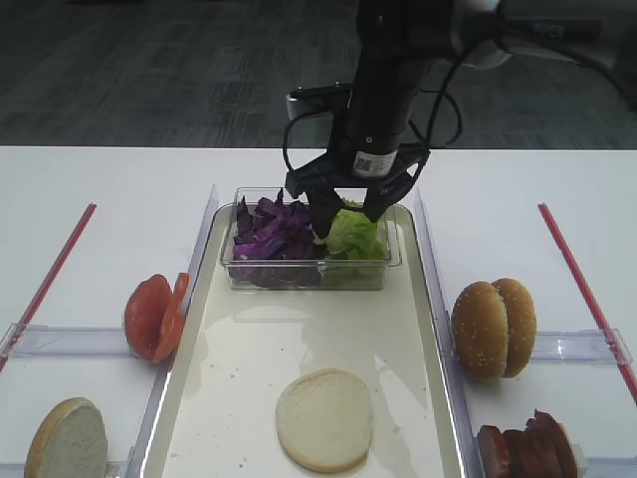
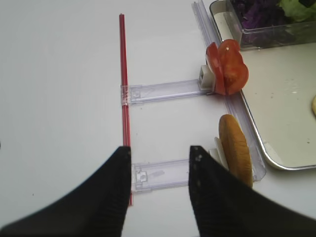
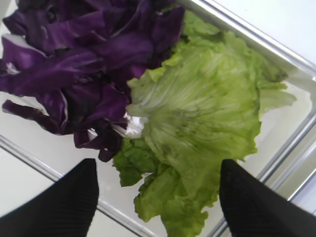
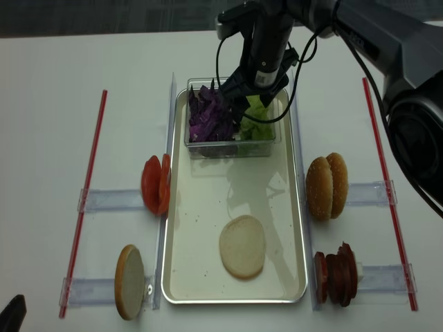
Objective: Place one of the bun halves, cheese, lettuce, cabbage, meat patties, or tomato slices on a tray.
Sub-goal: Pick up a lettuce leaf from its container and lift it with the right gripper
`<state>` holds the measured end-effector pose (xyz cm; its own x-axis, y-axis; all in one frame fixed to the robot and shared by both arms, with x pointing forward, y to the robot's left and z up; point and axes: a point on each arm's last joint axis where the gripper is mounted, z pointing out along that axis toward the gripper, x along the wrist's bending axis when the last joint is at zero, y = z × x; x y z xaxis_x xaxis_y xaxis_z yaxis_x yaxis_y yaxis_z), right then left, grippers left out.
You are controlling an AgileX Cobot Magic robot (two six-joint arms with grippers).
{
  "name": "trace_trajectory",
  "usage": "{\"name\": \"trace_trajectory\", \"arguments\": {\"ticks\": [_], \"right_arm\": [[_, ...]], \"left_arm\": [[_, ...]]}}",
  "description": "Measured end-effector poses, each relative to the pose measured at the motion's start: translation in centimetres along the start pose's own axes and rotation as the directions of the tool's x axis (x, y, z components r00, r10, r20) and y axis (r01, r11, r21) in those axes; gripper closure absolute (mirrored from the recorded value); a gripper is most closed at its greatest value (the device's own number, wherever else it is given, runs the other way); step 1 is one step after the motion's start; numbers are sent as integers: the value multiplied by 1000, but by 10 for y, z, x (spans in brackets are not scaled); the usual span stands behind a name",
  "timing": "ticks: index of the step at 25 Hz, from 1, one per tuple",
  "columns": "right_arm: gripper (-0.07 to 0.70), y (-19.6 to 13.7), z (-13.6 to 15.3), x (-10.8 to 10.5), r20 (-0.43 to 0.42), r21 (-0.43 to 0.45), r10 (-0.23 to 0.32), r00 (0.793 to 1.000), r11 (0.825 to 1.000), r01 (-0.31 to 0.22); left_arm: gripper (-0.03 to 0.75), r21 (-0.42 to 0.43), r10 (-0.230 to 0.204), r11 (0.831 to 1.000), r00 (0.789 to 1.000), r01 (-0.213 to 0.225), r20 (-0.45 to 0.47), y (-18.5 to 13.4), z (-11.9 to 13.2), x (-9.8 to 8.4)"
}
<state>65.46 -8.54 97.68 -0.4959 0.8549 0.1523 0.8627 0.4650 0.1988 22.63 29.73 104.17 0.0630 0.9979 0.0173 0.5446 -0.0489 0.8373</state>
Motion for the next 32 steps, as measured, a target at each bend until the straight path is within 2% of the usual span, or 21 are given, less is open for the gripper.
{"name": "trace_trajectory", "arguments": {"ticks": [11,32], "right_arm": [[94,2,19,-4,11,29,-1,1000,1000,0],[94,6,27,-11,64,5,-23,998,1000,23]], "left_arm": [[445,0,0,1000,1000,0,0,0,0,0],[445,0,0,1000,1000,0,0,0,0,0]]}}
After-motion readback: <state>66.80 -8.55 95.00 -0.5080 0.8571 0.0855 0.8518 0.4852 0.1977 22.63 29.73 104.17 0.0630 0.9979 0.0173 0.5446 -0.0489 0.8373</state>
